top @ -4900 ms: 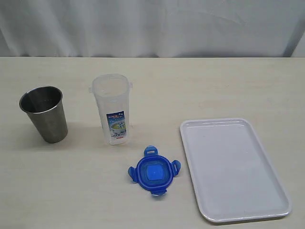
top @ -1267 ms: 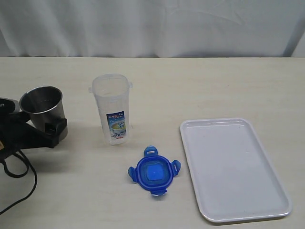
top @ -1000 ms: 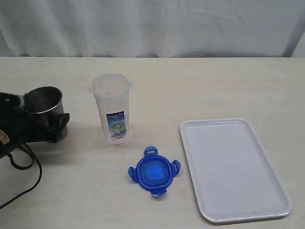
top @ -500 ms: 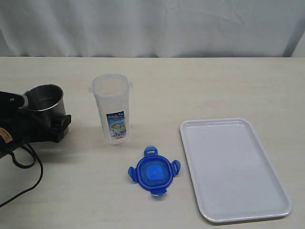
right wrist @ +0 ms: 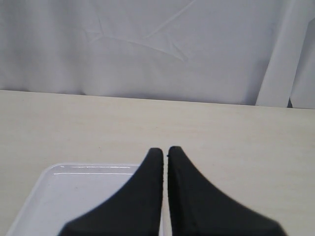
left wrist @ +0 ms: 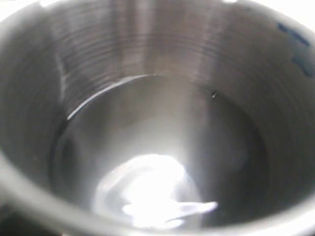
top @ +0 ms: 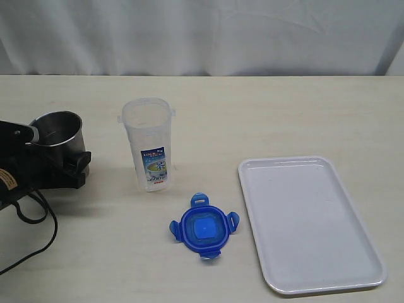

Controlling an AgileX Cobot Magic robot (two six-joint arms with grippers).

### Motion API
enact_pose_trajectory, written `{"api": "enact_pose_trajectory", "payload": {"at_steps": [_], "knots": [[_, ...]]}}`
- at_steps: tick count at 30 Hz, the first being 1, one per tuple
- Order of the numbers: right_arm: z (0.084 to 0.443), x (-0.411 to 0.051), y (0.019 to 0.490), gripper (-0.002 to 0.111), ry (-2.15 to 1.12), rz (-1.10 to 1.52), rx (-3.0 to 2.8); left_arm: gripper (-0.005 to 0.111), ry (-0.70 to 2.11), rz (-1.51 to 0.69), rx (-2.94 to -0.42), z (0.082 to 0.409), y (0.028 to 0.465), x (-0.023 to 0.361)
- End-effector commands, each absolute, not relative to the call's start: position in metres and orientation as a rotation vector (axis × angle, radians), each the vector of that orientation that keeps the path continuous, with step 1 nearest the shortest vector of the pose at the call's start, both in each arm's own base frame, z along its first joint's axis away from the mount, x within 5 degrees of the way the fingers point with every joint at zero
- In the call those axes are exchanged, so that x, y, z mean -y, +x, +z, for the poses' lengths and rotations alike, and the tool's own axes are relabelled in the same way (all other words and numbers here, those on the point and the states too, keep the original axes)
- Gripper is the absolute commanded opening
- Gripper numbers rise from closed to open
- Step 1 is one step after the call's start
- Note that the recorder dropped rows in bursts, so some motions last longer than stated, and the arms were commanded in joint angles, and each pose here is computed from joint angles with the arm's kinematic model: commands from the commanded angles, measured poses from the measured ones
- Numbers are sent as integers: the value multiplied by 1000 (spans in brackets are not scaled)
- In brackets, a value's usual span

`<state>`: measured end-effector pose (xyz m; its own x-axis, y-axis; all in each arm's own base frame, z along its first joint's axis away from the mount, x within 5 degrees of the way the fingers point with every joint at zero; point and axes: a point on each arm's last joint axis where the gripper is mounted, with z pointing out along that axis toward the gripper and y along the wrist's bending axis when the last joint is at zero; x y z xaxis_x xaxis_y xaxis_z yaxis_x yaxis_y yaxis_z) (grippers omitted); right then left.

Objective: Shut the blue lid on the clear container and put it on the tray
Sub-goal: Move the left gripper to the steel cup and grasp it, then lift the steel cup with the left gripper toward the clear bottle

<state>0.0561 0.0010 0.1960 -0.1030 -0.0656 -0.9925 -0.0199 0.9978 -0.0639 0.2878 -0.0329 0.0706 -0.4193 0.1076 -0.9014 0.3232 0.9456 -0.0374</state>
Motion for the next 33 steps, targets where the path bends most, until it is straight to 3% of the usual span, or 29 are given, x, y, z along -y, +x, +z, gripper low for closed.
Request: {"api": "enact_pose_trajectory", "payload": {"at_steps": [1, 14, 33], "knots": [[196, -1, 56, 4, -71, -50, -1666, 0, 307, -261, -1949, 74, 291, 34], [196, -1, 56, 4, -71, -50, -1666, 0, 307, -267, -1818, 103, 295, 36], [196, -1, 56, 4, -71, -50, -1666, 0, 405, -359, -1709, 192, 315, 47]]}}
